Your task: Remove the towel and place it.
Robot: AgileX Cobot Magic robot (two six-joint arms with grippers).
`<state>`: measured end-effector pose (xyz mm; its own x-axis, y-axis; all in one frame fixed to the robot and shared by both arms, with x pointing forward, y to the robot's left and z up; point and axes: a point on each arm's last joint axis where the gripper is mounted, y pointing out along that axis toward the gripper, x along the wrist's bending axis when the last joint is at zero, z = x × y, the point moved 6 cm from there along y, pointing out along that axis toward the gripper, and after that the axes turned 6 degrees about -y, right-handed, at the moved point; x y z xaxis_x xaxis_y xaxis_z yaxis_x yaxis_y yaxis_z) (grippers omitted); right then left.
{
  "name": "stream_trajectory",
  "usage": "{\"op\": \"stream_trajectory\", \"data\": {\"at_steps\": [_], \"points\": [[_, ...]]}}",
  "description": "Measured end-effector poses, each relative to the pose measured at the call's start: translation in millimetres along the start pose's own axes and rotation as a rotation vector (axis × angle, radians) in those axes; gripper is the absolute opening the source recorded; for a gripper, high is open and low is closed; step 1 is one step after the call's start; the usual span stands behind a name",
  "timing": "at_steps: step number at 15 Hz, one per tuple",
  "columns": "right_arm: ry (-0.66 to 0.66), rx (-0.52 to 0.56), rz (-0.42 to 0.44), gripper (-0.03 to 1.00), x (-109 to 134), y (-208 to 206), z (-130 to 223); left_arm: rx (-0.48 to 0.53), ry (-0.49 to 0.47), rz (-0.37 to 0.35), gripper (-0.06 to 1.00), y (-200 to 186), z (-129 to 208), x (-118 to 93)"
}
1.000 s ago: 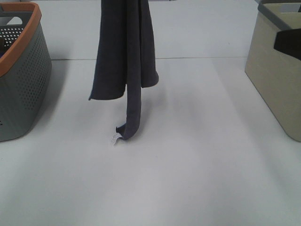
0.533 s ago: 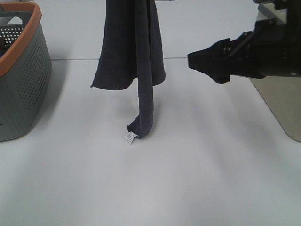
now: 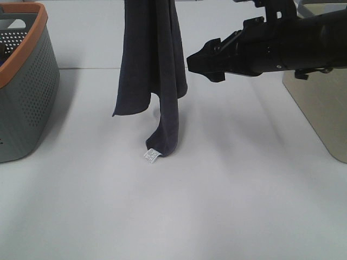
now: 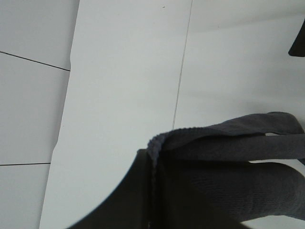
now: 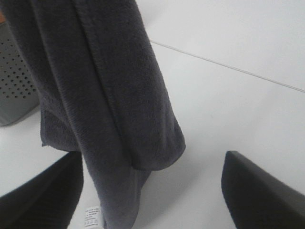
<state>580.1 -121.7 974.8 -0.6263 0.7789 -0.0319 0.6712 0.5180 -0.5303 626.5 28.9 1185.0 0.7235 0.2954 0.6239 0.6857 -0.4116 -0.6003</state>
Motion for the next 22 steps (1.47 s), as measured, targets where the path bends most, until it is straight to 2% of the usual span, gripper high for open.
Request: {"op": "stream_trajectory", "data": {"at_steps": [4, 8, 12, 14, 17, 19, 21, 22], "points": [[0.002, 0.010, -0.006, 0.77, -5.7, 24.4, -4.3, 0.001, 0.000, 0.001, 0.00, 0.0, 0.1, -0.1], [0.027, -0.047, -0.053, 0.77, -3.0, 32.9, -25.4, 0.001, 0.000, 0.000, 0.00, 0.0, 0.2, 0.0], [0.009, -0.045, 0.005, 0.77, -5.0, 42.6, -35.5, 0.001, 0.000, 0.000, 0.00, 0.0, 0.2, 0.0], [-0.008, -0.039, 0.006, 0.77, 4.2, 50.3, -38.4, 0.001, 0.000, 0.000, 0.00, 0.0, 0.2, 0.0], [-0.057, -0.036, -0.013, 0.77, 36.1, 58.7, -45.0, 0.001, 0.000, 0.000, 0.00, 0.0, 0.2, 0.0], [-0.081, -0.019, 0.015, 0.77, 46.9, 60.3, -43.9, 0.001, 0.000, 0.000, 0.00, 0.0, 0.2, 0.0], [-0.084, 0.016, 0.076, 0.76, 40.4, 64.9, -36.1, 0.001, 0.000, 0.000, 0.00, 0.0, 0.2, 0.0], [-0.085, 0.066, 0.140, 0.73, 30.5, 72.8, -22.9, 0.001, 0.000, 0.000, 0.00, 0.0, 0.2, 0.0]]}}
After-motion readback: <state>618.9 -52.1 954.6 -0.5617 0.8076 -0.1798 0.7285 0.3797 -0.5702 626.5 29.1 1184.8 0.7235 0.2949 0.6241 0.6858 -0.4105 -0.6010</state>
